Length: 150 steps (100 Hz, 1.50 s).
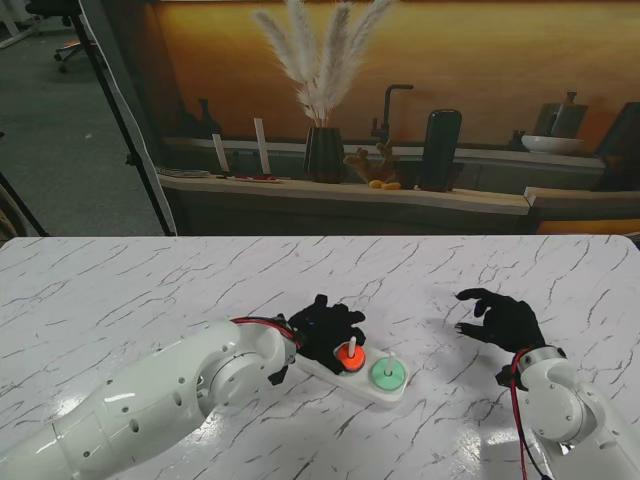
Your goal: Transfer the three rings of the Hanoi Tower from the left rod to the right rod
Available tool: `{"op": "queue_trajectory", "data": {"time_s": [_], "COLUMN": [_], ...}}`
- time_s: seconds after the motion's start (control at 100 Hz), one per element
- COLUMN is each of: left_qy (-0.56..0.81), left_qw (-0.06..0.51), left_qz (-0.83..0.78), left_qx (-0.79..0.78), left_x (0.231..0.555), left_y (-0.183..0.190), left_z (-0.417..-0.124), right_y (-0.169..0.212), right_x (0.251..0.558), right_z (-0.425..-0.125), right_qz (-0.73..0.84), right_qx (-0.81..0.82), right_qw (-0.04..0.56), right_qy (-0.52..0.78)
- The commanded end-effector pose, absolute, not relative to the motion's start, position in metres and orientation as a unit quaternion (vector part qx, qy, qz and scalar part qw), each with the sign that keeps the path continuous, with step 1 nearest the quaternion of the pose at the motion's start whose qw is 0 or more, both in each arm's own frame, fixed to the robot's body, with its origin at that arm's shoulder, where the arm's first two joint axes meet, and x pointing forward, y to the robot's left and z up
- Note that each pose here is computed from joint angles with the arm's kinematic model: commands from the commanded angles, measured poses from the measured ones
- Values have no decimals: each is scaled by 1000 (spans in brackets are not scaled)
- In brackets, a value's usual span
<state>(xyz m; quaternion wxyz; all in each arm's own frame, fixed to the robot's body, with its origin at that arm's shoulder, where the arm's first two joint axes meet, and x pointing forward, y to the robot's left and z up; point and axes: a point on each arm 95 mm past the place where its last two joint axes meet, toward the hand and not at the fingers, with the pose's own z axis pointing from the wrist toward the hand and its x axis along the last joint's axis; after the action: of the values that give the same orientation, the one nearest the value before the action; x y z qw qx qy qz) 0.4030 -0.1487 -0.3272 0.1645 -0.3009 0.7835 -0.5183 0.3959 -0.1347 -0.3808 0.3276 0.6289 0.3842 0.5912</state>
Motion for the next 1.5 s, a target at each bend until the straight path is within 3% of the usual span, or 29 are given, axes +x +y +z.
{"op": "queue_trajectory", "data": {"time_s": [0.0, 1.49], "left_qy": [790, 744], "left_qw": [147, 140], "left_qz": [-513, -554], "left_qx": [-301, -347], "left_x": [395, 403], "left_y": [-152, -139], "left_z": [-334, -266], "right_y": [-131, -128], "right_x": [393, 395], "right_z": [-385, -386], "right_qz": [591, 592], "right_qx": [633, 635], "right_qw": [322, 315], "right_qy": [384, 384]}}
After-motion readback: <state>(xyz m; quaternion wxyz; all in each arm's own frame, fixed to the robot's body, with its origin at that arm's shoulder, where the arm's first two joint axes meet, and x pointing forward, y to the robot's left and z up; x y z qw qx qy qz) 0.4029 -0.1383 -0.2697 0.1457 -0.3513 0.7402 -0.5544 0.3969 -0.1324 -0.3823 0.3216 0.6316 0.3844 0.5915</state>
